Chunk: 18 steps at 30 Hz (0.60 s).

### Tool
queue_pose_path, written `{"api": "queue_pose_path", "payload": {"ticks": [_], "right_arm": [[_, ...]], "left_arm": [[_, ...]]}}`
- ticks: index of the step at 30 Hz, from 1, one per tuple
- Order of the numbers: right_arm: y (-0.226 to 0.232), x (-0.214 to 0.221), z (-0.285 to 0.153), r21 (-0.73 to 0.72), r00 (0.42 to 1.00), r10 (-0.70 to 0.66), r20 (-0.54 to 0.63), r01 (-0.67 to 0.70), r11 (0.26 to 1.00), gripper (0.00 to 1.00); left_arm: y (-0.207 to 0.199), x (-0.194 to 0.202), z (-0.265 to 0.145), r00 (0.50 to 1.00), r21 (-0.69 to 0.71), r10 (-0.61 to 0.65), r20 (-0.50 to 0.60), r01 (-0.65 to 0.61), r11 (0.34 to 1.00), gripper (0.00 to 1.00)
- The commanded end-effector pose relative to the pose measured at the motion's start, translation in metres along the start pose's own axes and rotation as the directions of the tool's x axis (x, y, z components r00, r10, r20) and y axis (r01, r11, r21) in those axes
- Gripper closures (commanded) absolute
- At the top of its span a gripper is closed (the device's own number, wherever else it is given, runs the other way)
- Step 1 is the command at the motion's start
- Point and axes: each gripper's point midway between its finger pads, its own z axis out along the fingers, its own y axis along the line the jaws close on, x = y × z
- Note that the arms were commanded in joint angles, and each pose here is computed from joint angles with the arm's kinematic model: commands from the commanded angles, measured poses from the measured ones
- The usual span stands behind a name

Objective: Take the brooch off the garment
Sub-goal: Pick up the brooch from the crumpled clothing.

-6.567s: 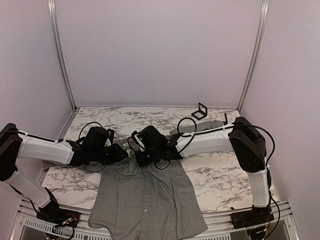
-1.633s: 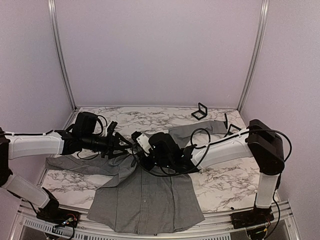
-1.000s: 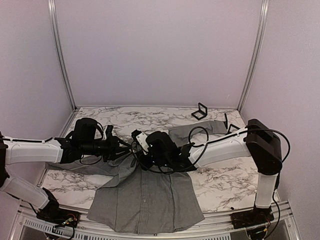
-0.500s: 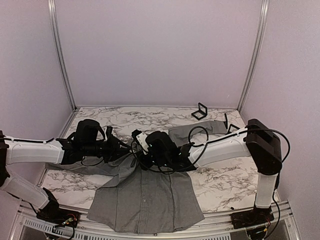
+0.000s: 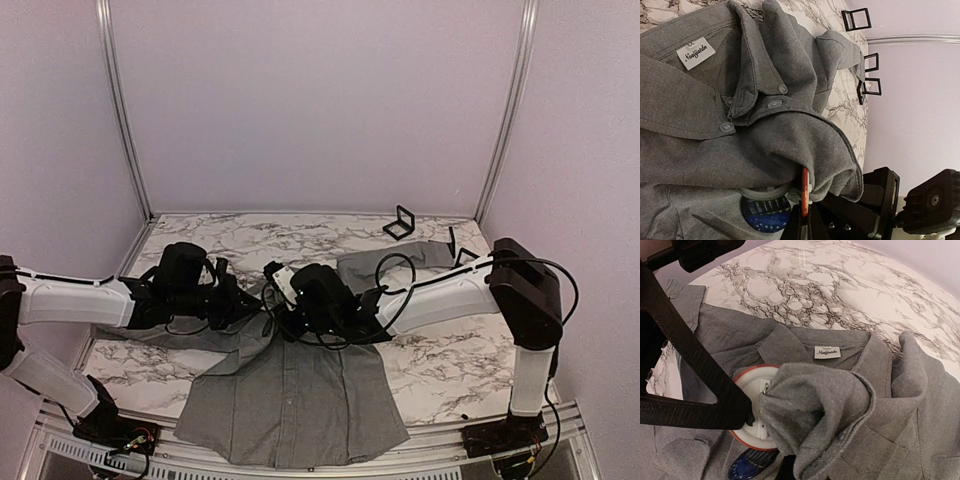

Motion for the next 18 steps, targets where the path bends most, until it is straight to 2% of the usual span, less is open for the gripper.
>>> {"api": "queue_pose_path", "payload": {"ticks": [1,4,7,13,18], "right_arm": [[0.001,-0.02,-0.001,-0.005,0.999,0.022,0.049,-0.022,1.0,1.0],[-0.004,-0.016,-0.004,0.009,0.999,0.014,0.045,-0.014,1.0,1.0],[-0.014,-0.015,-0.008,0.017,0.999,0.004,0.05,-0.005,1.0,1.0],[-0.02,-0.023,-0.015,0.003,0.996,-0.043,0.073,0.043,0.999,1.0],[-0.02,-0.029,-0.015,-0.001,0.996,-0.057,0.071,0.057,0.998,1.0]], "left_arm": [[0.0,-0.003,0.002,0.999,-0.044,0.047,0.0,-0.047,0.998,1.0],[-0.005,-0.005,-0.001,0.994,-0.061,0.108,-0.014,-0.109,0.992,1.0],[-0.007,-0.002,-0.002,0.981,-0.056,0.169,-0.09,-0.175,0.983,1.0],[-0.004,0.014,-0.004,0.923,-0.023,0.282,-0.264,-0.298,0.954,1.0],[0.0,0.023,0.001,0.883,0.003,0.33,-0.335,-0.349,0.937,1.0]]}}
